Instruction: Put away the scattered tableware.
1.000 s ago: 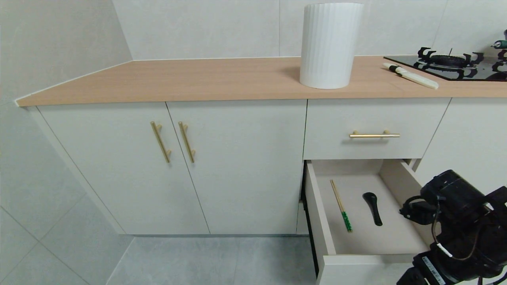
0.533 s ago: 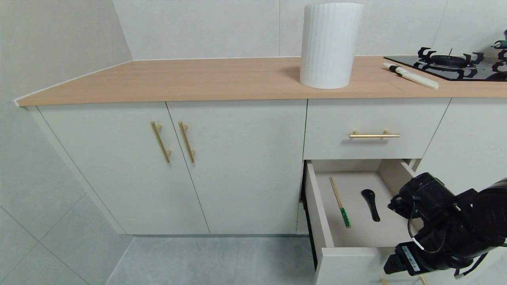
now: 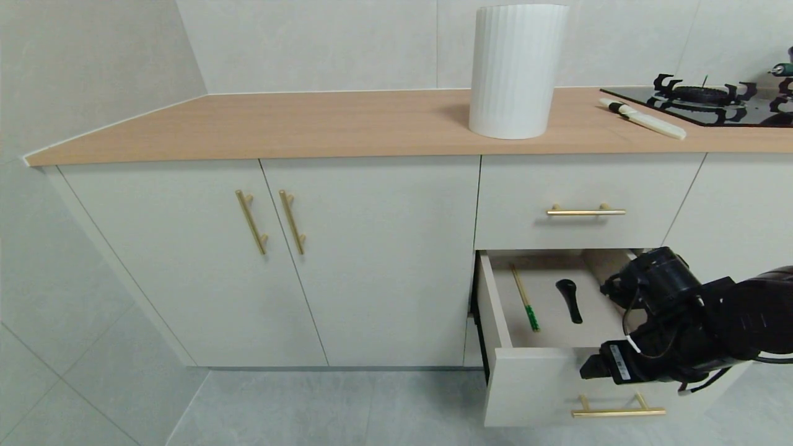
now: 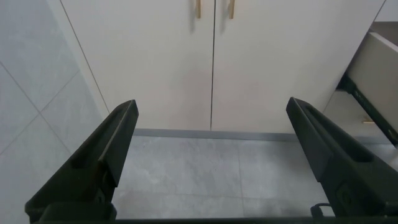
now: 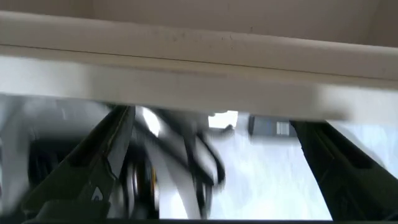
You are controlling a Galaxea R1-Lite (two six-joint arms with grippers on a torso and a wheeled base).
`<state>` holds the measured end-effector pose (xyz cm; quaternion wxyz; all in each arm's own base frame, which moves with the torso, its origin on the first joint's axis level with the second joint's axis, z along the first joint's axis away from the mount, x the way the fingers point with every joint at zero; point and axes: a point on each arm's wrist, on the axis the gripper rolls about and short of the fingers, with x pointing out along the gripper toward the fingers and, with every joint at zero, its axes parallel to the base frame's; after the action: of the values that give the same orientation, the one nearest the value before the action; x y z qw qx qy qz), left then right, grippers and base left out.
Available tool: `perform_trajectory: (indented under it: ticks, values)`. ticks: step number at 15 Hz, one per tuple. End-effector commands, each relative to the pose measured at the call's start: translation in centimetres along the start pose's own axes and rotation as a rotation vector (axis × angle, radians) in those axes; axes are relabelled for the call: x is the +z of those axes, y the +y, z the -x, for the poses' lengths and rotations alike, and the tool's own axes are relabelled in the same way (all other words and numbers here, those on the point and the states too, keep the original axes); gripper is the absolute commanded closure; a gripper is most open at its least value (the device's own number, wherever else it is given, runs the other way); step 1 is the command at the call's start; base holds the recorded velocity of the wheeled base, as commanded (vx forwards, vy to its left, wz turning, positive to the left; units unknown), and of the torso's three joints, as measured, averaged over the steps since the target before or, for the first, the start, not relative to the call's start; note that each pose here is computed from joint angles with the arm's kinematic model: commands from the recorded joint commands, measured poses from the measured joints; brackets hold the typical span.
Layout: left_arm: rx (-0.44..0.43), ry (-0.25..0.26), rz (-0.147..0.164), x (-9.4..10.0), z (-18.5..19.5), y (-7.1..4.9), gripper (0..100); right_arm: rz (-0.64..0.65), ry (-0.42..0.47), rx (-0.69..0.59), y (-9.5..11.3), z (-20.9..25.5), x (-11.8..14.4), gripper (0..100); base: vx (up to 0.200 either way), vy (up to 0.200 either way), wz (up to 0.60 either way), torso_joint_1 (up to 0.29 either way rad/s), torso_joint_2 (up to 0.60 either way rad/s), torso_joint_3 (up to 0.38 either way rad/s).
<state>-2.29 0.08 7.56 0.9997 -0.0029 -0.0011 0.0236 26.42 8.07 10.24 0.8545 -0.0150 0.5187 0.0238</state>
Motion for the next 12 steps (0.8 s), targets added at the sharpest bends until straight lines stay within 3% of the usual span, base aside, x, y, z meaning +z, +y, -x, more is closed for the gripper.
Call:
perform_trajectory:
  ticks: [1, 5, 12]
  values:
    - [0.000, -0.001, 0.000, 0.0, 0.0, 0.0, 0, -0.033, -0.016, -0.012, -0.5, -1.2, 2.0, 0, 0.000, 0.000, 0.00, 0.000, 0.00, 0.000]
    - [0.000, 0.001, 0.000, 0.0, 0.0, 0.0, 0, -0.083, -0.101, -0.019, -1.2, -2.6, 6.6, 0, 0.000, 0.000, 0.00, 0.000, 0.00, 0.000]
    - [0.000, 0.001, 0.000, 0.0, 0.0, 0.0, 0, -0.115, -0.142, -0.028, -1.7, -5.3, 10.1, 0, 0.000, 0.000, 0.00, 0.000, 0.00, 0.000]
